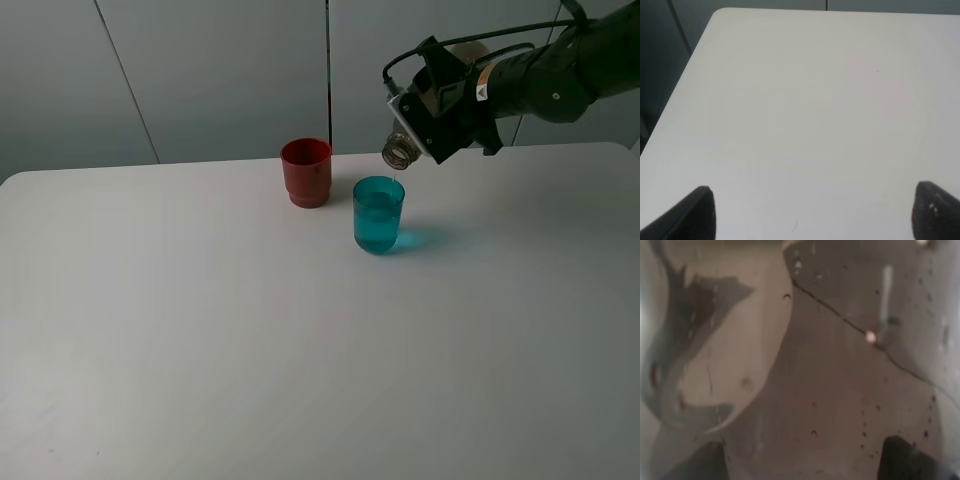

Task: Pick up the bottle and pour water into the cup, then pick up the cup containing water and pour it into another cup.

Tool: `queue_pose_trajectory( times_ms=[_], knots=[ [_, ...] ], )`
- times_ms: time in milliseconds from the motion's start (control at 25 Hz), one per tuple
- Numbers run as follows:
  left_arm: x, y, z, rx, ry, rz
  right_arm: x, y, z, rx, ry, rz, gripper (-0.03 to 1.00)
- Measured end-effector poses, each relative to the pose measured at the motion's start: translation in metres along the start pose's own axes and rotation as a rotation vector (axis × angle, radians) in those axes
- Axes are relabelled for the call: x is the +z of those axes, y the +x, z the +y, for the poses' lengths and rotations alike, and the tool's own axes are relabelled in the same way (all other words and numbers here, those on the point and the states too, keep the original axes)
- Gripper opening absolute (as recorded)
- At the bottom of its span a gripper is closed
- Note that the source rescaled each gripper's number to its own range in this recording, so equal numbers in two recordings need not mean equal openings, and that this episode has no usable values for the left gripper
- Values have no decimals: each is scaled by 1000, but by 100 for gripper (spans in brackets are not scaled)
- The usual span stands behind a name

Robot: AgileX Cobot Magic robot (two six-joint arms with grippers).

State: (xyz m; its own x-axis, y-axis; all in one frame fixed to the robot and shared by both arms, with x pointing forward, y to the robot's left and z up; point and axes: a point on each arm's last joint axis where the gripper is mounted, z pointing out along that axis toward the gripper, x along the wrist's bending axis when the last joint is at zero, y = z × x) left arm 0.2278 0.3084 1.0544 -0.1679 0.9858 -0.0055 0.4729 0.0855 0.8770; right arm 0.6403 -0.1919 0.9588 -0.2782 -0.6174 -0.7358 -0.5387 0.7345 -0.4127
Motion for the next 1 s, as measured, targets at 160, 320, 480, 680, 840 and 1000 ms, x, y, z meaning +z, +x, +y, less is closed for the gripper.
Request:
queue_pose_trajectory(
  times_ms=[160,320,480,680,840,1000],
  knots=[
    [0,0,0,0,0,0,0,0,0,0,0,0,1],
    [0,0,0,0,0,0,0,0,0,36,0,0,1],
    [0,0,0,0,0,0,0,0,0,156,0,0,1],
    [0,0,0,0,0,0,0,1,0,309,2,6,1],
    [0,0,0,0,0,0,0,2,0,397,6,22,1],
    [0,0,0,0,0,0,0,2,0,524,10,25,1]
  ],
)
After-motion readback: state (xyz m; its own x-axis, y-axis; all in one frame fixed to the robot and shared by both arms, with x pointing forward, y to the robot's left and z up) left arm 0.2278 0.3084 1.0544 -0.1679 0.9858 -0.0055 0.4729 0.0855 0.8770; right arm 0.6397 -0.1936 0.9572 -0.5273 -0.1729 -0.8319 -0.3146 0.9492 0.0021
